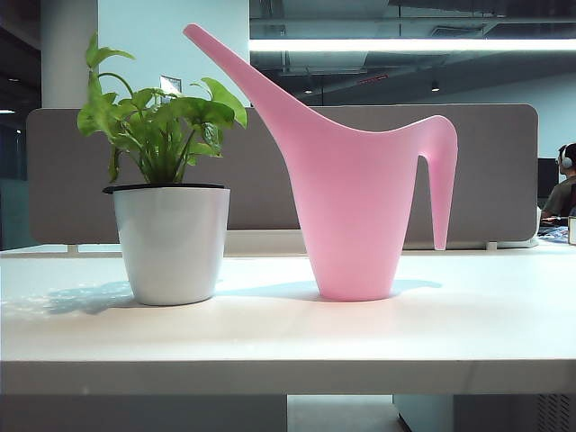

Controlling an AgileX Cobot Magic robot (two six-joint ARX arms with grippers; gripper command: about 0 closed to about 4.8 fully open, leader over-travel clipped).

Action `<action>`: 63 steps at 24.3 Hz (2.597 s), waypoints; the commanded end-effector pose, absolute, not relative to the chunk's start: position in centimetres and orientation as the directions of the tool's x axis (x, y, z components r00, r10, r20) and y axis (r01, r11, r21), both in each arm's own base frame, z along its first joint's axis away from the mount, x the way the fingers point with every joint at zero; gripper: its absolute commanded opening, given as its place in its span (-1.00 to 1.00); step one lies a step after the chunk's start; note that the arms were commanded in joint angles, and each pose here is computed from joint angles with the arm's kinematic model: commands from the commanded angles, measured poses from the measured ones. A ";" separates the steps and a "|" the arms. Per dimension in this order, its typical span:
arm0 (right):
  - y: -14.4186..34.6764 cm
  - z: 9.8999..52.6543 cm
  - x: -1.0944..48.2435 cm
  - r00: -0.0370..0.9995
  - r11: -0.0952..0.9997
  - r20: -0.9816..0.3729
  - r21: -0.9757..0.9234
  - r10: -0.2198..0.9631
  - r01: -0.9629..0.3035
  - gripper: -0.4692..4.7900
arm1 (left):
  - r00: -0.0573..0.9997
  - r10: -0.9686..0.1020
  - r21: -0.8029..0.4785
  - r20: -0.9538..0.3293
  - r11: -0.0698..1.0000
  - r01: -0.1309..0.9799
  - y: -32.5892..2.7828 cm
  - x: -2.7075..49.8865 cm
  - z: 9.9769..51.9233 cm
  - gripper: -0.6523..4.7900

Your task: Pick up the watering can from the table, water the potted plant, and put the can back.

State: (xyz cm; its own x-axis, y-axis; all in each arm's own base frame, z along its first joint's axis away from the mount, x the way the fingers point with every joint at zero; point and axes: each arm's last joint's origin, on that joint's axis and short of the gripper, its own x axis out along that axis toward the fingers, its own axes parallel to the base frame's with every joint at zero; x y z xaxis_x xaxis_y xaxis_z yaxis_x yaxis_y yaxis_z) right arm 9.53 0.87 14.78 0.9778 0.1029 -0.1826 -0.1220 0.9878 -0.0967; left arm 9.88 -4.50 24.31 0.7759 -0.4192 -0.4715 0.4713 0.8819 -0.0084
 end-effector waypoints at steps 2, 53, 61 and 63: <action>0.9 14.7 9.6 0.978 0.987 -0.178 -0.099 0.106 -0.125 -0.82 | 0.758 -0.511 -0.004 -0.406 0.830 0.558 -5.8 10.1 28.6 -0.75; 4.6 20.1 28.1 0.996 0.998 0.069 0.023 0.050 -0.051 -0.82 | 0.785 -0.537 0.006 -0.311 0.824 0.566 -6.1 10.3 31.7 -0.75; 7.2 16.9 29.3 0.988 0.992 0.092 0.004 0.124 -0.125 -0.21 | 0.784 -0.536 0.005 -0.313 0.824 0.566 -6.1 10.3 31.6 -0.75; 7.2 16.6 29.5 0.983 0.987 0.084 -0.001 0.161 -0.162 -0.13 | 0.784 -0.536 0.006 -0.312 0.824 0.566 -6.1 10.3 31.7 -0.75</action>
State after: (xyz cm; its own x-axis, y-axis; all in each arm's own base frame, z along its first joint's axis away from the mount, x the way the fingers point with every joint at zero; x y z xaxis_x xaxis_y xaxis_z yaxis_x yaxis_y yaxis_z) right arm 29.36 7.15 16.36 0.9901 0.1250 0.0645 -0.1254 0.9921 0.0018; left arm 10.35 -6.09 31.43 0.7814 -0.5308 -0.3282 0.5632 0.8263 0.0045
